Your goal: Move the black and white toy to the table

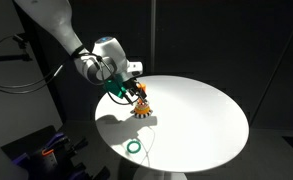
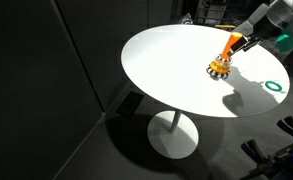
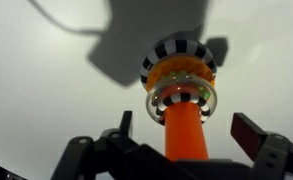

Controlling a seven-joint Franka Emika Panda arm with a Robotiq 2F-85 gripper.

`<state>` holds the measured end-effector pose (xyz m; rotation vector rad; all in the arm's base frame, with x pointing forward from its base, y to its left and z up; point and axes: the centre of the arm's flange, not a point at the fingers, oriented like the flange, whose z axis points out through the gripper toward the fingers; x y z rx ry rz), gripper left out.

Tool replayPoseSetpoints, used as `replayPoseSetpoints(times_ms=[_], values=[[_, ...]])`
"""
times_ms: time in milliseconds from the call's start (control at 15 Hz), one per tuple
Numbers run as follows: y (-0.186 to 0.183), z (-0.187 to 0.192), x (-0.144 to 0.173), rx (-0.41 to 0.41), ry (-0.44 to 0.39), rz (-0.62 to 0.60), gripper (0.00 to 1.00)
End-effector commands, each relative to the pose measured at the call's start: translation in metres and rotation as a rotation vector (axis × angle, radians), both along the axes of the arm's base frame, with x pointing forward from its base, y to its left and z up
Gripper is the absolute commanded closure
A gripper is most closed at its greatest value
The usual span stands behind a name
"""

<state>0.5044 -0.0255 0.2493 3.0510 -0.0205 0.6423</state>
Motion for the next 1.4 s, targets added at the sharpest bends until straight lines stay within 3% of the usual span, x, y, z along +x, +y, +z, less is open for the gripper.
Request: replayPoseSetpoints(times_ms=[0,1200,1333], values=[[0.005,-0.01,0.016,-0.014,-0.026,0.001,0.0],[0.01,-0.035,0.037,-0.014,-0.049,0.022,0.0],[0.01,-0.035,0.037,-0.012,-0.051,0.022,0.26]])
